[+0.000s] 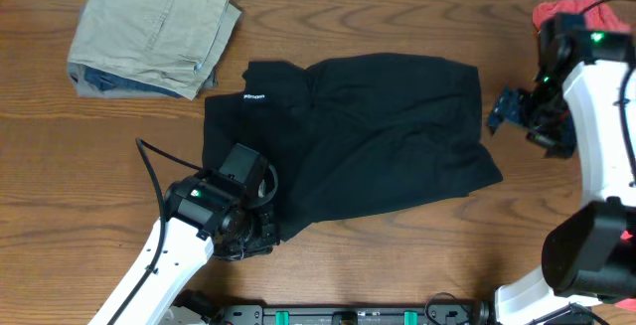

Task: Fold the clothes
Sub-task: 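Move the right gripper to the polo's near right hem and grasp it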

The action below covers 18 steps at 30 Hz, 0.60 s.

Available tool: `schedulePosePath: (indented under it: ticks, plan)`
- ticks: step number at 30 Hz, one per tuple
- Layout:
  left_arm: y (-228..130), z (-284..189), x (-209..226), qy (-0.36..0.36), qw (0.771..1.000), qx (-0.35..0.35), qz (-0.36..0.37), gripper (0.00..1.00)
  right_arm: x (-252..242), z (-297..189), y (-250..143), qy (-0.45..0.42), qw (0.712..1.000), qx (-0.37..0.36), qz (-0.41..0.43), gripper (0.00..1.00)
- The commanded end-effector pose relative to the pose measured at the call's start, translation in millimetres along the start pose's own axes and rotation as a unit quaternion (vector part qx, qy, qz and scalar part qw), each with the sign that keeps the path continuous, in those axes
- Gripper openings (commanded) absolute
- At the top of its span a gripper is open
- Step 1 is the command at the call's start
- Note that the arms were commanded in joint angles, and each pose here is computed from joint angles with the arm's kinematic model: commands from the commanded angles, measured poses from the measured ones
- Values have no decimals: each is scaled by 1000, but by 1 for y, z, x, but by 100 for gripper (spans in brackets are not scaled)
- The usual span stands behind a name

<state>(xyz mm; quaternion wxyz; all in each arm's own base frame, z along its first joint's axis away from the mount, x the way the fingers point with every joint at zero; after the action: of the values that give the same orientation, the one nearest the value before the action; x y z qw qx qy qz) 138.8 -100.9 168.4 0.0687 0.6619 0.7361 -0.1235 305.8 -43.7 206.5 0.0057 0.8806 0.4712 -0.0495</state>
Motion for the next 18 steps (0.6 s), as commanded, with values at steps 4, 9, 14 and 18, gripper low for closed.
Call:
schedulePosePath:
  ticks: [4, 9, 14, 18]
  plan:
    - [3, -5, -1, 0, 1000, -11, 9, 7, 3, 43, -3, 14, 1000, 14, -1, 76]
    - [3, -5, -1, 0, 1000, -10, 9, 7, -1, 67, -2, 17, 999, 11, 28, 62]
    - [3, -5, -1, 0, 1000, -10, 9, 7, -12, 85, 3, 21, 998, 5, 53, 50]
    - [3, -5, -1, 0, 1000, -11, 9, 8, -23, 102, -2, 20, 997, 16, 73, 51]
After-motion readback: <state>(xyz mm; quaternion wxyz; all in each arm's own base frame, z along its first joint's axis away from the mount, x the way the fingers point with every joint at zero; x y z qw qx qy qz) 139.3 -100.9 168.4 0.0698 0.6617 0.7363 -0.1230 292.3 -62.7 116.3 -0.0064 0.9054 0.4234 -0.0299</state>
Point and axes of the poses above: each gripper's point midway between its finger pads, its own z axis out along the fingers, its own x axis along the line the jaws close on, y = z × x, the point moved 7 cm from there along -z, back along the fingers, and after that the axes turned 3 degrees about z, right-handed, at the moved point
